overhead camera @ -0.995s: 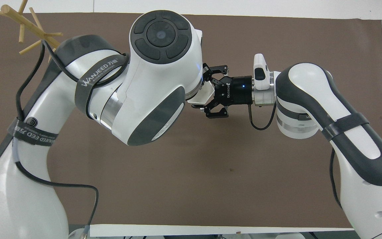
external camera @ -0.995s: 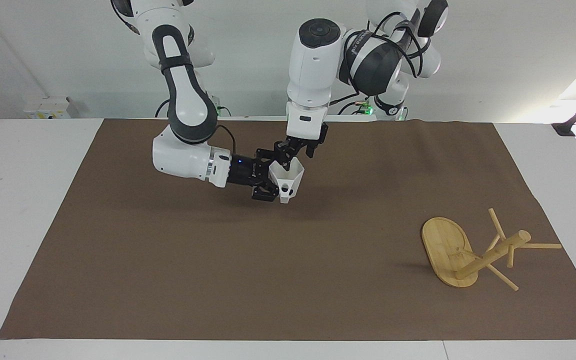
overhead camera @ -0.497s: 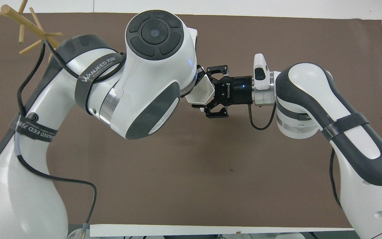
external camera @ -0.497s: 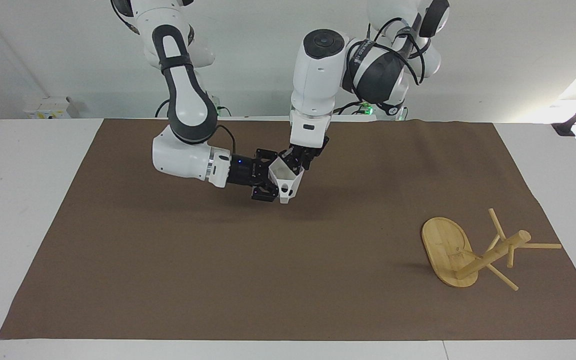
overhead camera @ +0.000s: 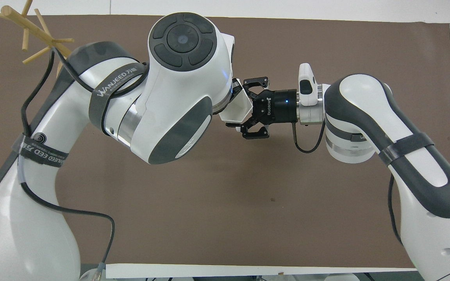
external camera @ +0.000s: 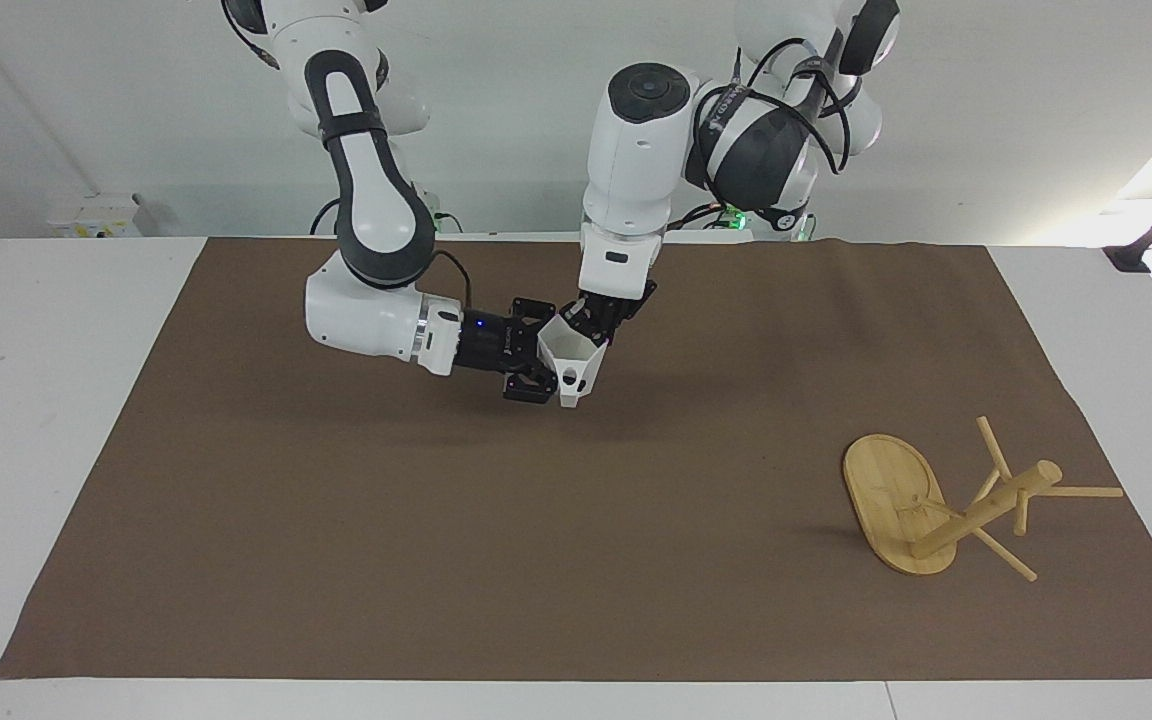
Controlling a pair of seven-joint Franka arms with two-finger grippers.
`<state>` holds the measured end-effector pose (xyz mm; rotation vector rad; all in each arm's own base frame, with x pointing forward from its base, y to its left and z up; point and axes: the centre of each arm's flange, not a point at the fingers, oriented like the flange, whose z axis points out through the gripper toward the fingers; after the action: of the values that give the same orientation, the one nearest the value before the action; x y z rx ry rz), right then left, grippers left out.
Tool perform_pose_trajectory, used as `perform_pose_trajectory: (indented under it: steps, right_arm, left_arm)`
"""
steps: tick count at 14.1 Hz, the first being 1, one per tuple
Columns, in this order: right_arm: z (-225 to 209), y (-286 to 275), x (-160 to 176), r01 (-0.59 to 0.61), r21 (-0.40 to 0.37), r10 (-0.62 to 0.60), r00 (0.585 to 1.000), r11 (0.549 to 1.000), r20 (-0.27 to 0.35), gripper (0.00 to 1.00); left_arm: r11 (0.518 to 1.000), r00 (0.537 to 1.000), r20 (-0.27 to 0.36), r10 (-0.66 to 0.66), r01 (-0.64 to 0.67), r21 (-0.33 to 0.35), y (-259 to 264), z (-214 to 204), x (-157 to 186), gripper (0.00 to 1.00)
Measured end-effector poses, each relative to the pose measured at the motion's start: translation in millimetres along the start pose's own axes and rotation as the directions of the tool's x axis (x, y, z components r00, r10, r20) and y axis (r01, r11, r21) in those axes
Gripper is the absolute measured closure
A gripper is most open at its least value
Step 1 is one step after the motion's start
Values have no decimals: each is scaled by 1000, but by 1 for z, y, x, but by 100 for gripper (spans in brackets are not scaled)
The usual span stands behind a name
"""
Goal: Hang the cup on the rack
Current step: 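Carry the cup with the left gripper while the right gripper withdraws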
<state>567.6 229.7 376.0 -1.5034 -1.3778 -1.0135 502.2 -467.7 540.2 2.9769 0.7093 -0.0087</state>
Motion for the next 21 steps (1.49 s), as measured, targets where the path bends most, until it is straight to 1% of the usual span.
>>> perform_pose_trajectory:
  steps: [1,2,4,6,7,9,11,12,13,14,15,16,17,18,19,20,21]
  right_arm:
    - [-1,1,2,2,-4,-2,1000,1000,0,13]
    - [-6,2,6,9,-13,-9,1000,1000,-1,1]
    - [-23,4,15,24,-38,-24,1000,999,-6,0]
    - [-50,5,18,35,-37,-36,999,999,-15,0]
    - [-70,6,13,47,-23,-47,999,999,12,0]
    - [-115,10,-7,63,15,-64,994,998,89,0]
    - [-163,10,-30,53,57,-61,985,997,158,0]
    - [-186,9,-40,48,71,-61,978,996,198,0]
    - [-208,8,-47,46,79,-64,968,996,243,0]
    - [-229,9,-51,37,83,-59,955,996,290,0]
    - [-246,10,-50,10,83,-38,939,997,341,0]
    - [-259,11,-46,-26,79,-8,914,997,405,0]
    - [-267,13,-40,-58,72,17,880,996,474,0]
    - [-274,15,-33,-82,63,35,838,995,545,0]
    - [-281,18,-22,-102,44,53,780,994,623,0]
    - [-289,21,-10,-124,13,81,721,992,689,0]
    - [-296,22,3,-147,-19,114,675,989,729,0]
  left_arm:
    - [1000,1000,4,-2,2,-3,1,0,-1,93]
    - [1000,1000,4,-8,8,-1,0,1,0,95]
    - [1000,1000,3,-13,13,1,-1,2,3,95]
    - [1000,1000,2,-17,17,3,-2,2,4,95]
    - [1000,1000,2,-20,20,3,-2,2,5,95]
    - [999,999,-4,-38,38,5,-4,2,10,95]
    - [996,996,-28,-85,85,0,-13,-3,31,95]
    - [993,992,-46,-115,115,-15,-20,-8,49,95]
    - [987,985,-68,-156,152,-54,-29,-14,74,95]
    - [975,976,-92,-198,187,-118,-39,-18,104,95]
    - [959,966,-113,-234,210,-188,-51,-18,129,95]
    - [941,956,-132,-263,225,-252,-63,-12,146,95]
    - [925,947,-149,-284,230,-303,-74,-3,154,95]
    - [908,941,-165,-297,225,-353,-84,7,154,95]
    - [886,932,-185,-311,214,-412,-96,17,151,95]
    - [859,922,-205,-328,201,-471,-111,28,146,95]
    - [833,911,-221,-349,193,-519,-128,36,144,95]
